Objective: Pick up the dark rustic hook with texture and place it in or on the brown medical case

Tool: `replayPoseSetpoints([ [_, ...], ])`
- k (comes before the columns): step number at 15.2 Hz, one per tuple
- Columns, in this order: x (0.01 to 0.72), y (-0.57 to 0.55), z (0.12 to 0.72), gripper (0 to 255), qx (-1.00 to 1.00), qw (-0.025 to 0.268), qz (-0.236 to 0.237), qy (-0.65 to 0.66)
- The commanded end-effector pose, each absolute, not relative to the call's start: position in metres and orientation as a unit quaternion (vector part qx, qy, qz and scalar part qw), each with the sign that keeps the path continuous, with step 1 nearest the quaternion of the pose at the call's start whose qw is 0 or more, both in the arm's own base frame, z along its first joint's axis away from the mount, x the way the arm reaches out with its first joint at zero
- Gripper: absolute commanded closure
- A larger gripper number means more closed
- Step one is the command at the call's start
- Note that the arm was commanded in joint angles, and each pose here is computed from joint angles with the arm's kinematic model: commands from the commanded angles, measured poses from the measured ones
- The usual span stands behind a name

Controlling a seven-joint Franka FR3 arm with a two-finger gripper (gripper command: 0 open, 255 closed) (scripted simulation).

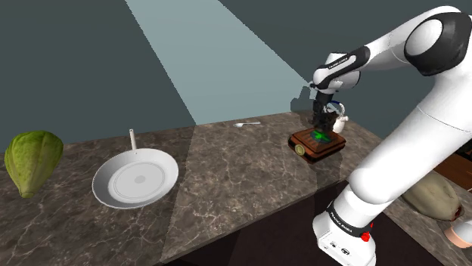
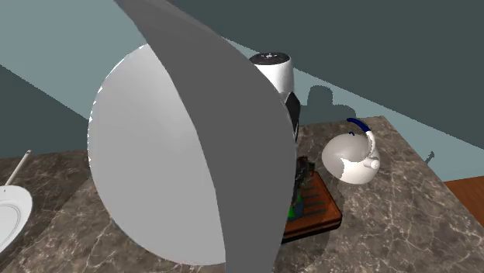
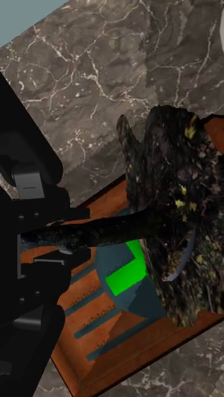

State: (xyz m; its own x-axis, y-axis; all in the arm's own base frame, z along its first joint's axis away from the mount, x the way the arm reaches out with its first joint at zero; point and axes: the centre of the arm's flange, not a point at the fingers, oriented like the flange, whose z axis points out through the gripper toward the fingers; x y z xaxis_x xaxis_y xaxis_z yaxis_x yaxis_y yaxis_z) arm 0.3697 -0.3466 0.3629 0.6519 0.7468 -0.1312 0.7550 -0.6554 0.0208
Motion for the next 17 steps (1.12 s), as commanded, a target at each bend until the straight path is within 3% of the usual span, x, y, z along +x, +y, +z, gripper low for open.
replayPoseSetpoints([
  [1, 0.343, -0.338, 0.361, 255, 0.908, 0.035, -0.056, 0.414],
  [17, 0.322, -0.334, 0.303, 255, 0.908, 0.035, -0.056, 0.414],
])
